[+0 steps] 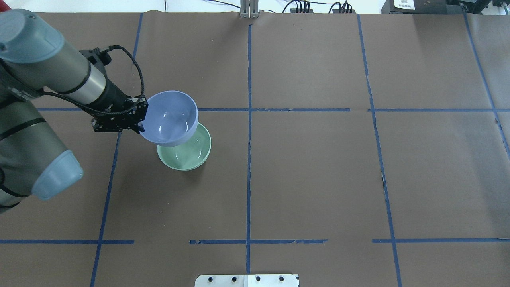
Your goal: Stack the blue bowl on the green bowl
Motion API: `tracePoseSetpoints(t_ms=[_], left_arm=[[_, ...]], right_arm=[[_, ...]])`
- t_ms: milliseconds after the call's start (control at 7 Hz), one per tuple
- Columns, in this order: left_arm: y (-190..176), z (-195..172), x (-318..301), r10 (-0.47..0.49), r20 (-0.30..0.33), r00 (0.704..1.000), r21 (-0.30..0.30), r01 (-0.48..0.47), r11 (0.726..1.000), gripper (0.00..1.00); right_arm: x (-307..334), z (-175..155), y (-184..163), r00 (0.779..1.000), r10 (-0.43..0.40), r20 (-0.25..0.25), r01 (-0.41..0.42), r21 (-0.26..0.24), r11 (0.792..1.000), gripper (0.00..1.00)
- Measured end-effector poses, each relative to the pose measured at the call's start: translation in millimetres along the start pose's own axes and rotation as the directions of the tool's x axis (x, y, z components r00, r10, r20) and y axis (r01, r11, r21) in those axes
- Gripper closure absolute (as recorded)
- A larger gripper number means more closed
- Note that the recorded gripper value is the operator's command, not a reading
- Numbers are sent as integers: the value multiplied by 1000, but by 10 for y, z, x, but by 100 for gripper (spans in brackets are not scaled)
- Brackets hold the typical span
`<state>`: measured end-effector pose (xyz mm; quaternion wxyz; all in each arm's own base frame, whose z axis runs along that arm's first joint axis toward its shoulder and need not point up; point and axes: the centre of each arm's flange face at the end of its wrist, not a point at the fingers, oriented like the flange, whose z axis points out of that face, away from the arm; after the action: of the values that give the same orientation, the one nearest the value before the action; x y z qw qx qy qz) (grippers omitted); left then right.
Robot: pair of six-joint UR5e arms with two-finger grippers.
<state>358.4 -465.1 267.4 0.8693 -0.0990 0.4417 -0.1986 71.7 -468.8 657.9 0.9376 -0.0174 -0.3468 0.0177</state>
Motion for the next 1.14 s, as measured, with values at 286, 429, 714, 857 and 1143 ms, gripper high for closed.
tracePoseSetpoints(t_ms=[286, 429, 714, 857, 1143], left_arm=[[139, 316, 82, -4, 37, 999, 2, 4, 1000, 33], [162, 430, 67, -6, 54, 999, -2, 6, 1000, 0], [174, 503, 53, -14, 62, 998, 0, 14, 1000, 0], [188, 455, 70, 1, 34, 999, 1, -1, 1000, 0], [96, 230, -29, 75, -50, 996, 19, -74, 997, 0]], right_arm=[[-2, 2, 0, 1000, -1, 0, 1, -1, 1000, 0], [-3, 3, 0, 1000, -1, 0, 1, -1, 1000, 0], [-3, 3, 0, 1000, -1, 0, 1, -1, 1000, 0], [-3, 3, 0, 1000, -1, 0, 1, -1, 1000, 0], [-4, 2, -1, 1000, -1, 0, 1, -1, 1000, 0]])
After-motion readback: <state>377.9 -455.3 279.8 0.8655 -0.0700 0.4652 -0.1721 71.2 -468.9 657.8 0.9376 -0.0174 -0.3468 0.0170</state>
